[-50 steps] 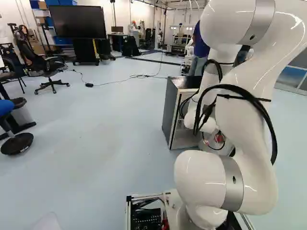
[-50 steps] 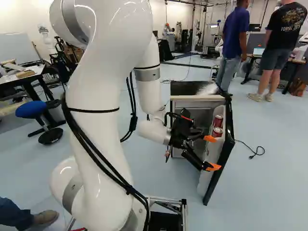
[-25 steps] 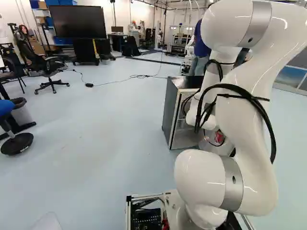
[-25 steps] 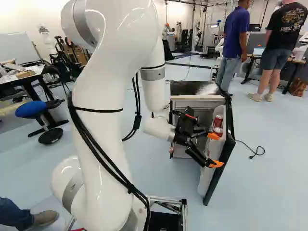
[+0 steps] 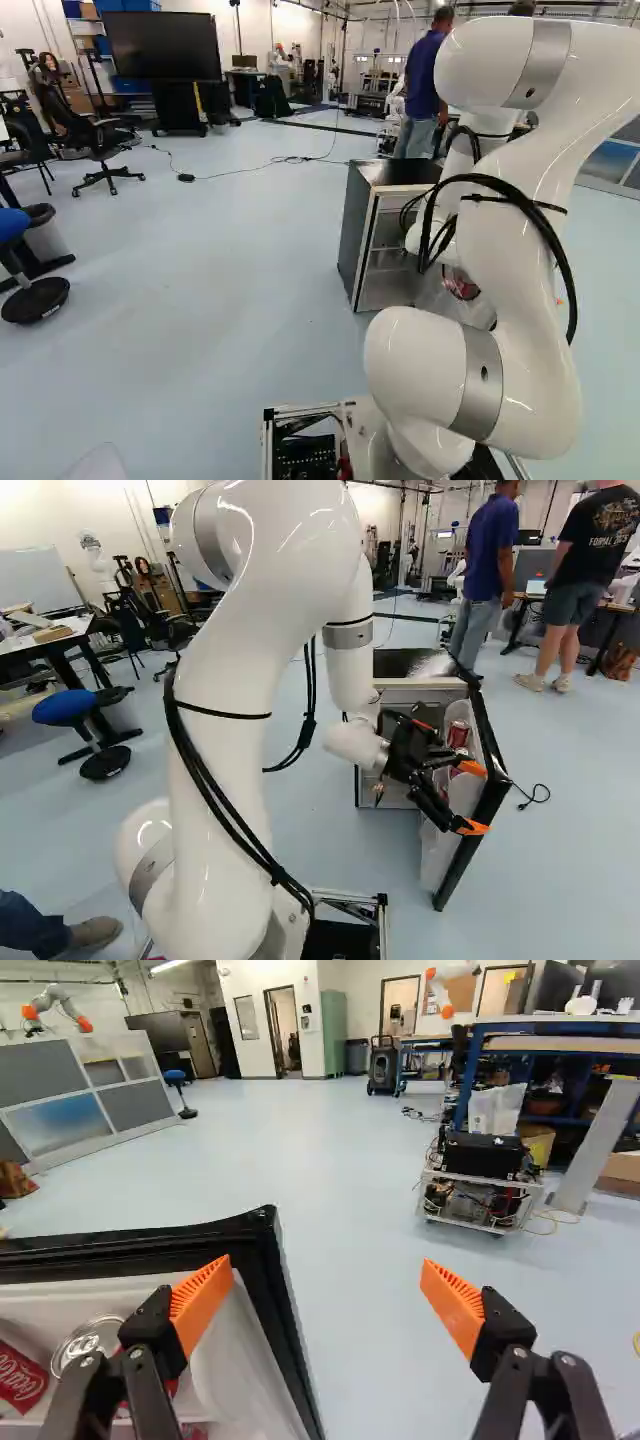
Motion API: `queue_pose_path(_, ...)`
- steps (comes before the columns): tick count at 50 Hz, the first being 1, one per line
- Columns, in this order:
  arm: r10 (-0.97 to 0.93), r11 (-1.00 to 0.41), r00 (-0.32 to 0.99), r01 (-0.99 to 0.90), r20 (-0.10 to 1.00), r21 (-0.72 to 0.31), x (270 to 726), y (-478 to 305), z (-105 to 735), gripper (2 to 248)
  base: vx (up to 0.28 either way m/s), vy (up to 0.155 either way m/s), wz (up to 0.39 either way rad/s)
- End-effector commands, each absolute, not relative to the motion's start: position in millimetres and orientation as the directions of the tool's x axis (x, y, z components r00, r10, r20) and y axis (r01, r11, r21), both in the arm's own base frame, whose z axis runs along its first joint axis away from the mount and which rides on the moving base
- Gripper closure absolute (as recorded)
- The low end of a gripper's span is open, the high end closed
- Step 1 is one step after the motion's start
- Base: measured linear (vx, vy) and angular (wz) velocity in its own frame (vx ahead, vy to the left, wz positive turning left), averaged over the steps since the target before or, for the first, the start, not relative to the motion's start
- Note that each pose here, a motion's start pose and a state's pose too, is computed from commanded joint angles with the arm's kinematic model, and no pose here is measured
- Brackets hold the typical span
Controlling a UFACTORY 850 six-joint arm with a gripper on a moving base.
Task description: Grab a drink from the fridge
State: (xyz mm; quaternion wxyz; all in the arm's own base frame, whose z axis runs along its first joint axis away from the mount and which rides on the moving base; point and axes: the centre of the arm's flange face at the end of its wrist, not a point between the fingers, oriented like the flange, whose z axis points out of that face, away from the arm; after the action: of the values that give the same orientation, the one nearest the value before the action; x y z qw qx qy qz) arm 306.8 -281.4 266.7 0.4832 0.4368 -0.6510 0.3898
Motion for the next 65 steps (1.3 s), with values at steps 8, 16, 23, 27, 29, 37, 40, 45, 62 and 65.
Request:
queue_pose_path(8, -0.177, 0.349, -0.173, -0.931, 0.969, -0.102, 307.8, -300.6, 266.1, 3, 0.000, 0.000, 0.000)
queue_pose_path(16, -0.161, 0.382, -0.193, -0.917, 0.968, -0.119, 308.4, -319.8, 265.5, 3, 0.000, 0.000, 0.000)
queue_pose_path(23, -0.153, 0.399, -0.202, -0.908, 0.967, -0.127, 307.3, -329.4, 265.3, 3, 0.000, 0.000, 0.000)
queue_pose_path(27, -0.151, 0.402, -0.204, -0.907, 0.967, -0.128, 306.9, -331.2, 265.2, 3, 0.000, 0.000, 0.000)
queue_pose_path(29, -0.151, 0.403, -0.204, -0.906, 0.967, -0.128, 306.8, -331.7, 265.2, 3, 0.000, 0.000, 0.000)
queue_pose_path(37, -0.150, 0.404, -0.205, -0.906, 0.967, -0.129, 306.6, -332.3, 265.2, 3, 0.000, 0.000, 0.000)
queue_pose_path(40, -0.150, 0.404, -0.205, -0.906, 0.967, -0.129, 306.6, -332.3, 265.2, 3, 0.000, 0.000, 0.000)
queue_pose_path(45, -0.149, 0.406, -0.207, -0.905, 0.967, -0.131, 307.5, -333.9, 265.1, 3, 0.000, 0.000, 0.000)
queue_pose_path(62, -0.118, 0.439, -0.240, -0.883, 0.964, -0.166, 316.4, -365.0, 263.7, 3, 0.000, 0.000, 0.000)
queue_pose_path(65, -0.111, 0.446, -0.247, -0.878, 0.963, -0.174, 317.9, -371.8, 263.4, 3, 0.000, 0.000, 0.000)
